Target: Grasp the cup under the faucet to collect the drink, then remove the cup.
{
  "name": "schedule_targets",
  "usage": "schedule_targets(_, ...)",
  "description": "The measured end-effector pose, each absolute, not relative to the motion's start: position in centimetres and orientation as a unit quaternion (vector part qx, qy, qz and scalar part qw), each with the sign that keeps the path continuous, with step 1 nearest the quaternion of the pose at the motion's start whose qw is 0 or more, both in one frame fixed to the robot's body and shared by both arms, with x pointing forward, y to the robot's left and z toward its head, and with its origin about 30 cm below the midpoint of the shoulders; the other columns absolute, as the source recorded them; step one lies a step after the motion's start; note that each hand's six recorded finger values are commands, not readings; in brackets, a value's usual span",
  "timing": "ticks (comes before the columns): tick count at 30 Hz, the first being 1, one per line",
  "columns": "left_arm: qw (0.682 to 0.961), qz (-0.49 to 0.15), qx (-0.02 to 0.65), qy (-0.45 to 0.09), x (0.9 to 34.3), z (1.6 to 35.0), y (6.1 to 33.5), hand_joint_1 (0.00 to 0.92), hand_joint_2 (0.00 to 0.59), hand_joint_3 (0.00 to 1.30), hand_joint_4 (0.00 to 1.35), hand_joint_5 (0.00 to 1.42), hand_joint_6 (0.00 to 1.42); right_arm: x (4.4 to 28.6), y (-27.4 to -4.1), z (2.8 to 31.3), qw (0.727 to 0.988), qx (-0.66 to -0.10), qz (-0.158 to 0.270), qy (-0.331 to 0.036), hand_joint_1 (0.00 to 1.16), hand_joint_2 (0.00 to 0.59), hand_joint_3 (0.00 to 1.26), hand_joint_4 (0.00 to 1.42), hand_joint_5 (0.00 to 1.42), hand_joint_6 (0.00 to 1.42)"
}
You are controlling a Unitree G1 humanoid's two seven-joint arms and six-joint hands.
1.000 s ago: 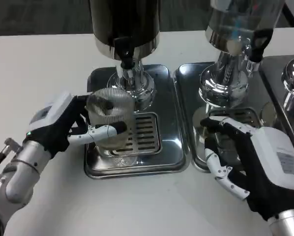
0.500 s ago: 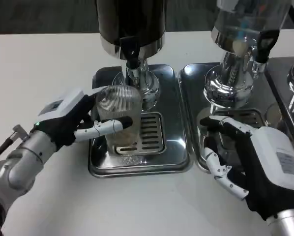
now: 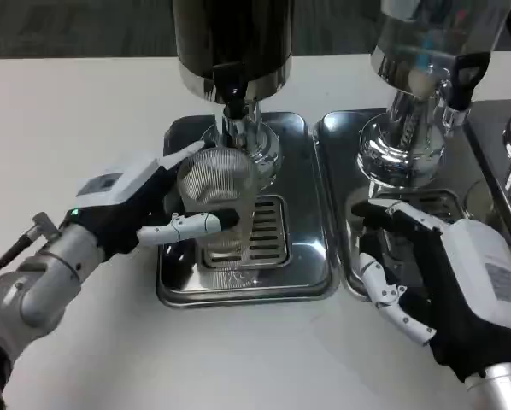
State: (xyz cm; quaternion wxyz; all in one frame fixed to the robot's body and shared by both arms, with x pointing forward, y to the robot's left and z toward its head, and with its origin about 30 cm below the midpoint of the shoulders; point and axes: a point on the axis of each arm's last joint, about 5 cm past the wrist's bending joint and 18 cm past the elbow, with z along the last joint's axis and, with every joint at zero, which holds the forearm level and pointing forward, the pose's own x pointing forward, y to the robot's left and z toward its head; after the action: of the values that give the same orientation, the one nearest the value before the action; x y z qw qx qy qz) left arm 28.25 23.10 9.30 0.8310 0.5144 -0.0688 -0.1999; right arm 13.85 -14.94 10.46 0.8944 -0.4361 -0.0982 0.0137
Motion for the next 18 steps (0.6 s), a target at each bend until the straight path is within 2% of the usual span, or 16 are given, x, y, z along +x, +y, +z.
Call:
schedule_targets(8, 0.822, -0.198, 0.528, -0.075, 28.35, 9.38, 22.93, 0.000, 0.046, 0.00, 0.00, 0.00, 0.04, 13.95, -14.91, 10.42, 0.895, -0.435, 0.014, -0.098, 0.30, 0.487, 0.36, 0.37, 0.36, 0.33)
schedule_targets(18, 0.819, -0.192, 0.537, -0.066, 28.81, 9.41, 22.20, 0.000, 0.050, 0.00, 0.00, 0.00, 0.03, 14.21, -14.87, 10.35, 0.898, -0.429, 0.015, -0.097, 0.30, 0.486, 0.36, 0.37, 0.38, 0.34)
